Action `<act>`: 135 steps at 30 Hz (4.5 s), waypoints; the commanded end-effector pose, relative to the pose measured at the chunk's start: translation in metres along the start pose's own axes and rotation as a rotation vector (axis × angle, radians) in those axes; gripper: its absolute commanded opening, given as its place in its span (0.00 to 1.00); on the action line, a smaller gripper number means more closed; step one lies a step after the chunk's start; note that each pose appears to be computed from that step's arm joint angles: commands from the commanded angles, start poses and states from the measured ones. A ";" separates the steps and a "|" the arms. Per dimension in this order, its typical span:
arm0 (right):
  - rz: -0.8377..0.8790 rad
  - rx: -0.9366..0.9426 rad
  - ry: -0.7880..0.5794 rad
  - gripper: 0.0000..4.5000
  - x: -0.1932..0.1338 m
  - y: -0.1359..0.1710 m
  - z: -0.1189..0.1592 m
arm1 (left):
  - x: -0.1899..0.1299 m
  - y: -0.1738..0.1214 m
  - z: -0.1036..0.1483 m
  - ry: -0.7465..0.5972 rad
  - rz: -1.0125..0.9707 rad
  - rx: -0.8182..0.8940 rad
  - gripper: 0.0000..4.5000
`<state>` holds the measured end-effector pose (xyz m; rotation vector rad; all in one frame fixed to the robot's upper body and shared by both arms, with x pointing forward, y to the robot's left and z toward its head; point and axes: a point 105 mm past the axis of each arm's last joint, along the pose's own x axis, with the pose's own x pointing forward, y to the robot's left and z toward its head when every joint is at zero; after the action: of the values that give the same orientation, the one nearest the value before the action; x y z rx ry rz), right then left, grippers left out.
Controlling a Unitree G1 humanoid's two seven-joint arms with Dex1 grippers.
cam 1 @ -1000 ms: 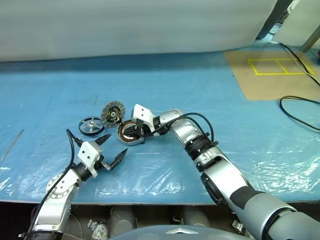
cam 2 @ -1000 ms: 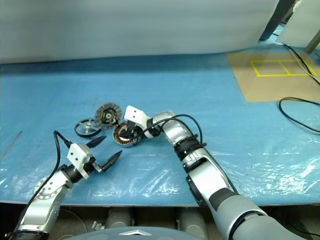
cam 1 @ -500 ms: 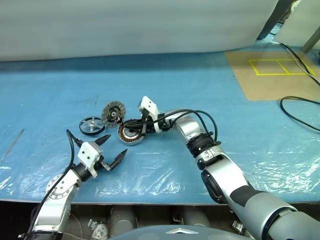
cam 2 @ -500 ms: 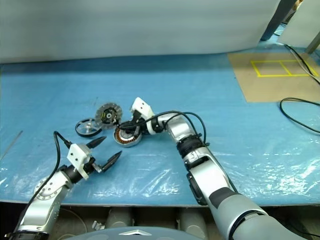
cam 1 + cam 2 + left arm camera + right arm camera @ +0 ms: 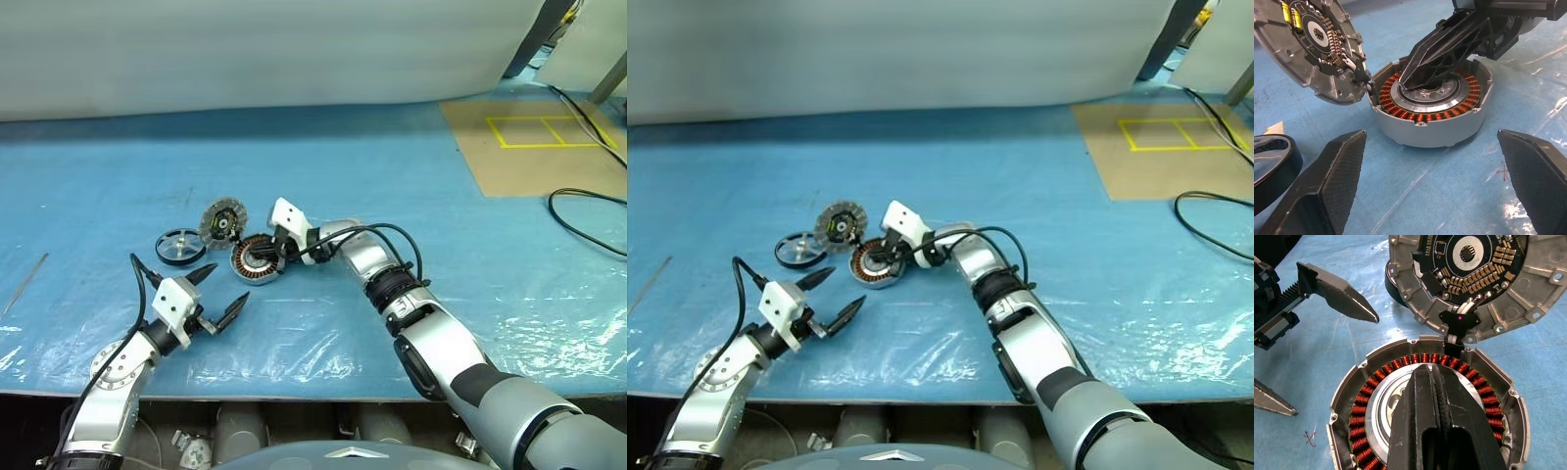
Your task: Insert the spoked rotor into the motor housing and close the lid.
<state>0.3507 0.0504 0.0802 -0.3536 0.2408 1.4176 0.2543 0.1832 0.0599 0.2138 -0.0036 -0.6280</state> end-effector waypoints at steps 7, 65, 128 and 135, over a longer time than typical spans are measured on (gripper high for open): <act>0.059 0.083 -0.138 0.01 -0.009 0.003 0.015 | -0.016 0.021 0.013 -0.034 0.059 0.017 1.00; 0.027 0.085 -0.198 0.00 -0.053 0.025 0.034 | 0.017 0.153 0.064 0.529 -0.561 0.502 0.65; -0.014 0.099 -0.197 0.00 -0.054 0.023 0.033 | 0.029 0.148 0.042 0.555 -0.548 0.805 0.65; -0.015 0.101 -0.192 0.00 -0.053 0.023 0.032 | 0.030 0.147 0.043 0.531 -0.548 0.776 0.65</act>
<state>0.3196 0.0118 0.1166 -0.1232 0.1973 1.3910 0.3593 0.2680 0.1164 1.1664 0.3660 -1.1117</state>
